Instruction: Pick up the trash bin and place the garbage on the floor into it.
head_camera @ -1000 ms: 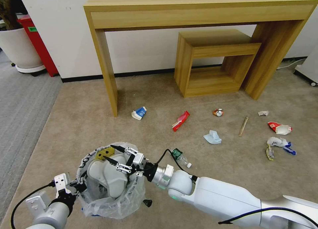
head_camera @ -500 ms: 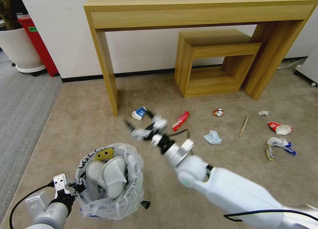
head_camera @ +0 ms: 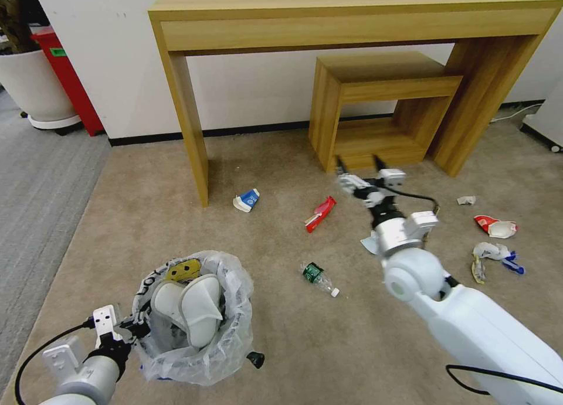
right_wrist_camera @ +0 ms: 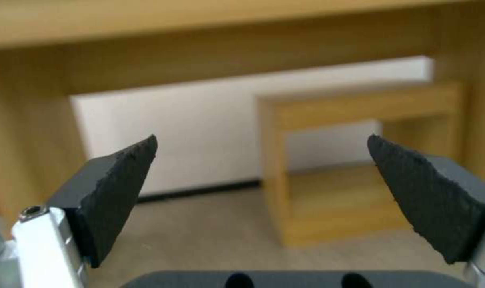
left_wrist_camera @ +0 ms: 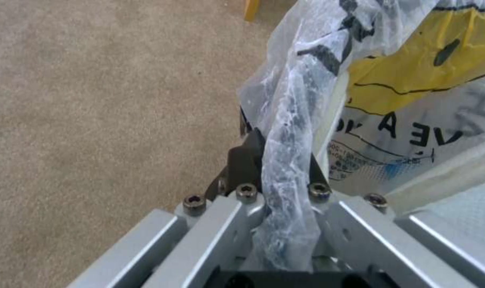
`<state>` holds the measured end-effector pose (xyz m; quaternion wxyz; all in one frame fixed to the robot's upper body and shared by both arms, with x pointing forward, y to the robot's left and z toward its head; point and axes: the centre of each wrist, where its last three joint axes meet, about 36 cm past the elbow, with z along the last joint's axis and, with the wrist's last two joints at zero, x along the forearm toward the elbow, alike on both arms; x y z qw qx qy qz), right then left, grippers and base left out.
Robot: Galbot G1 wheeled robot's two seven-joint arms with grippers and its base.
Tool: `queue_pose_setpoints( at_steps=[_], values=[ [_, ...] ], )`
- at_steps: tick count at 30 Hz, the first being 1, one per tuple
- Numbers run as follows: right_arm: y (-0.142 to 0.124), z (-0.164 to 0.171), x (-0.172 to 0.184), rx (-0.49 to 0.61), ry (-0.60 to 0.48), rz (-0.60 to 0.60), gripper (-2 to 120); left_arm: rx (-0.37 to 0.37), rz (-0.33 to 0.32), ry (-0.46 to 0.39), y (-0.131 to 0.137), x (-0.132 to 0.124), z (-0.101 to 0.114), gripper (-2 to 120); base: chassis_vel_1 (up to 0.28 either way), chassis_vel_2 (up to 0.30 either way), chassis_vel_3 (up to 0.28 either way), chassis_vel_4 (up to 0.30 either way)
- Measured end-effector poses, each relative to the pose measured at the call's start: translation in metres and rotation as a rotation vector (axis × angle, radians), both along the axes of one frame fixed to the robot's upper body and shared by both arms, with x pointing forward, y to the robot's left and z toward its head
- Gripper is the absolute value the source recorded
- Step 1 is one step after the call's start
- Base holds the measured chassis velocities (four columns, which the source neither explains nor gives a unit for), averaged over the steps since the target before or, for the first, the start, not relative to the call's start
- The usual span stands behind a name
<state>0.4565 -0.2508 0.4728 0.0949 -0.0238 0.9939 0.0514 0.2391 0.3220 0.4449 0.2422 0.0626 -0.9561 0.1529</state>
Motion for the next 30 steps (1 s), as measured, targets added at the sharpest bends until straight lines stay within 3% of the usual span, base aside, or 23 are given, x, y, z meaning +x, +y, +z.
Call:
queue_pose_setpoints(
  at_steps=[15, 30],
  values=[
    [-0.033, -0.031, -0.012, -0.087, 0.086, -0.169, 100, 0.023, 0.015, -0.008, 0.007, 0.003, -0.003, 1, 0.000, 0.000, 0.000, 0.000],
    [-0.045, -0.066, -0.034, -0.119, 0.104, -0.195, 100, 0.021, 0.018, -0.008, 0.008, 0.006, -0.007, 1, 0.000, 0.000, 0.000, 0.000]
  ],
)
